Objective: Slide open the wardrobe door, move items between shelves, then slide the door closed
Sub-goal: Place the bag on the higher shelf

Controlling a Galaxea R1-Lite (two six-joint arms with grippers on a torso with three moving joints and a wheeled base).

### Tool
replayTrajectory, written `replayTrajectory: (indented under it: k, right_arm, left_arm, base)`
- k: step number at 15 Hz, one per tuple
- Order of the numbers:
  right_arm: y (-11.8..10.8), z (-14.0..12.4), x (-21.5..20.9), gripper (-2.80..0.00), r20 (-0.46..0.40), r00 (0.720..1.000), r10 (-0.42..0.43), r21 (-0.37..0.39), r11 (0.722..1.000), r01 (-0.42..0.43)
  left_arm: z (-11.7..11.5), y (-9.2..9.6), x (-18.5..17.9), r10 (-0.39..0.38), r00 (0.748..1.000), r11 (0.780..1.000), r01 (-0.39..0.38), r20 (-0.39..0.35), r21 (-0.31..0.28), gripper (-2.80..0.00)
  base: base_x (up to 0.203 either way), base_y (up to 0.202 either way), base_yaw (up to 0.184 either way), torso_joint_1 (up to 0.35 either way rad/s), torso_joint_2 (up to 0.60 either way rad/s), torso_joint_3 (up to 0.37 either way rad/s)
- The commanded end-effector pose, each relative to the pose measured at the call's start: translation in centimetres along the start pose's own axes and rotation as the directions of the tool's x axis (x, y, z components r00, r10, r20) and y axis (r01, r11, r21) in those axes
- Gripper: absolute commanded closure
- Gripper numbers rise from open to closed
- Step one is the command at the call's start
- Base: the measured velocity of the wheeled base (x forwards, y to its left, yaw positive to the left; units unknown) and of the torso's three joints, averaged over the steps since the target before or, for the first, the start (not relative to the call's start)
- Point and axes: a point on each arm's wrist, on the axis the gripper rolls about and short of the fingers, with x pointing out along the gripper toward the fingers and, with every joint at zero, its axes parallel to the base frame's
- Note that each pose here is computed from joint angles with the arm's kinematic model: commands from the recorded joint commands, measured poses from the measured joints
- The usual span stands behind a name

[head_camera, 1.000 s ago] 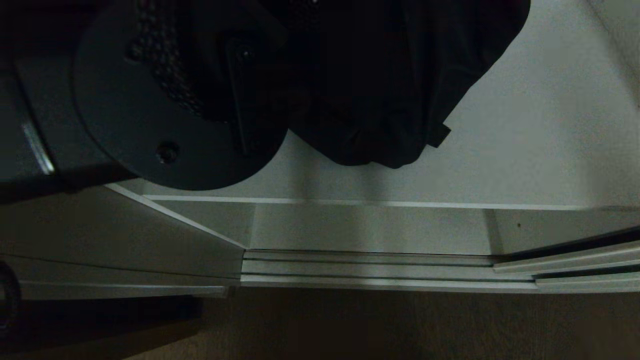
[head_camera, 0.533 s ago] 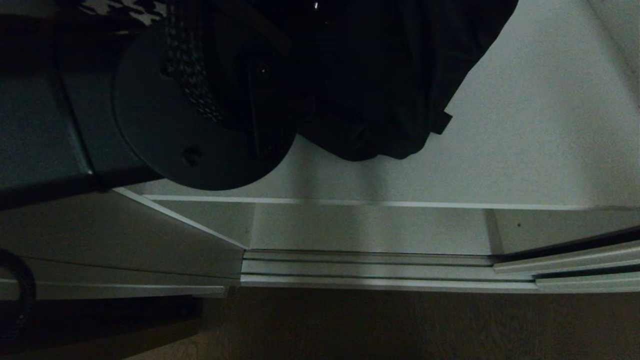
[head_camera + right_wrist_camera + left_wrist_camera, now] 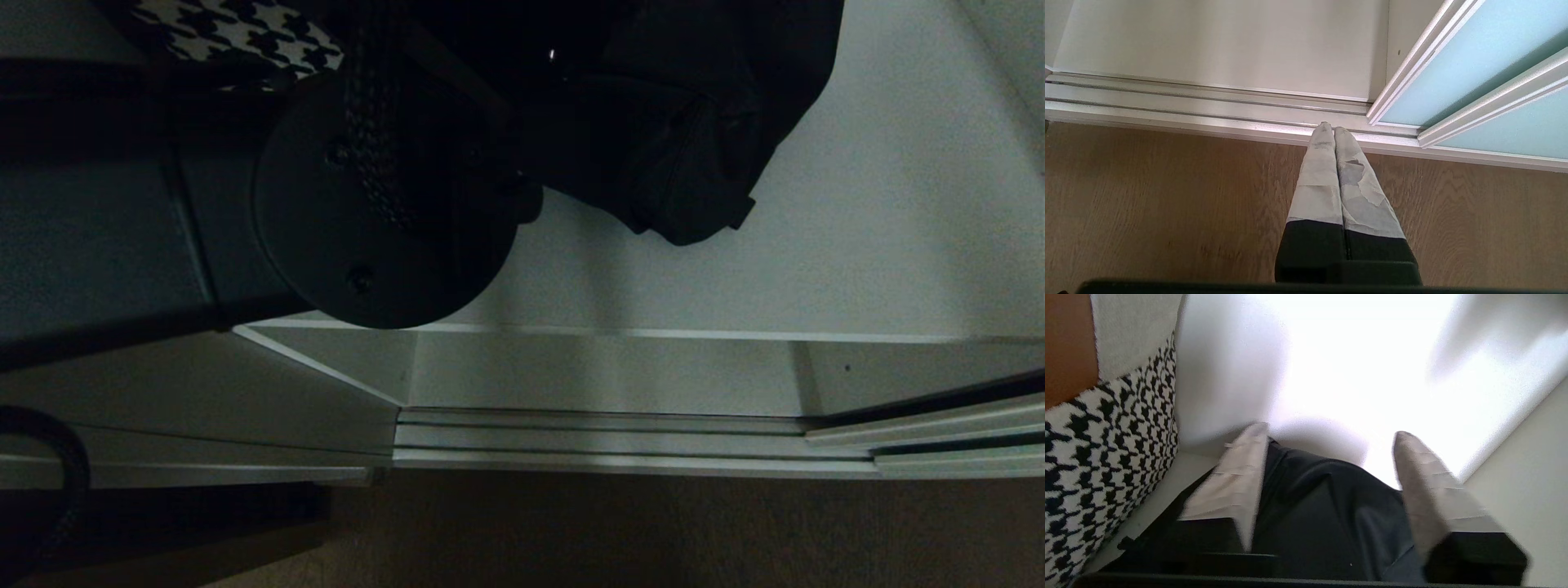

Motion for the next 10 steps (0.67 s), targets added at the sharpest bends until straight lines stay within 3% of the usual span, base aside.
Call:
replayTrajectory:
  k: [1,3,5,8,9,10]
  right_arm:
    - [0.0,0.0,0.0,0.00,0.003,1.000,0.001,0.000,1.000,-0.001]
    - [0.0,0.0,0.0,0.00,0.003,1.000,0.001,0.000,1.000,-0.001]
    - [0.0,0.0,0.0,0.00,0.003,1.000,0.001,0.000,1.000,-0.001]
    - [0.0,0.0,0.0,0.00,0.003,1.000,0.001,0.000,1.000,-0.001]
    - [0.0,0.0,0.0,0.00,0.003,1.000,0.001,0.000,1.000,-0.001]
    - [0.0,0.0,0.0,0.00,0.003,1.000,0.001,0.000,1.000,-0.001]
  left_arm:
    - [0.1,0.0,0.0,0.004,1.000,1.000,-0.004,0.000,0.000,-2.80]
    - [1.3,0.4,0.1,0.002,1.000,1.000,-0.002,-0.016,0.014,-2.80]
    - [1.3,0.4,0.1,-0.026,0.994,0.998,0.033,-0.105,0.061,-2.80]
    - [1.3,0.5,0.0,-0.028,0.993,0.997,0.035,-0.113,0.064,-2.80]
    - [1.3,0.5,0.0,-0.028,0.993,0.997,0.035,-0.113,0.064,0.00]
    - [1.3,0.5,0.0,-0.028,0.993,0.997,0.035,-0.113,0.064,0.00]
  base:
    - [0.000,0.000,0.000,0.000,0.00,0.000]
    - [0.000,0.000,0.000,0.000,0.00,0.000]
    - [0.000,0.000,0.000,0.000,0.00,0.000]
    - [0.000,0.000,0.000,0.000,0.00,0.000]
    - [0.000,0.000,0.000,0.000,0.00,0.000]
    - [0.000,0.000,0.000,0.000,0.00,0.000]
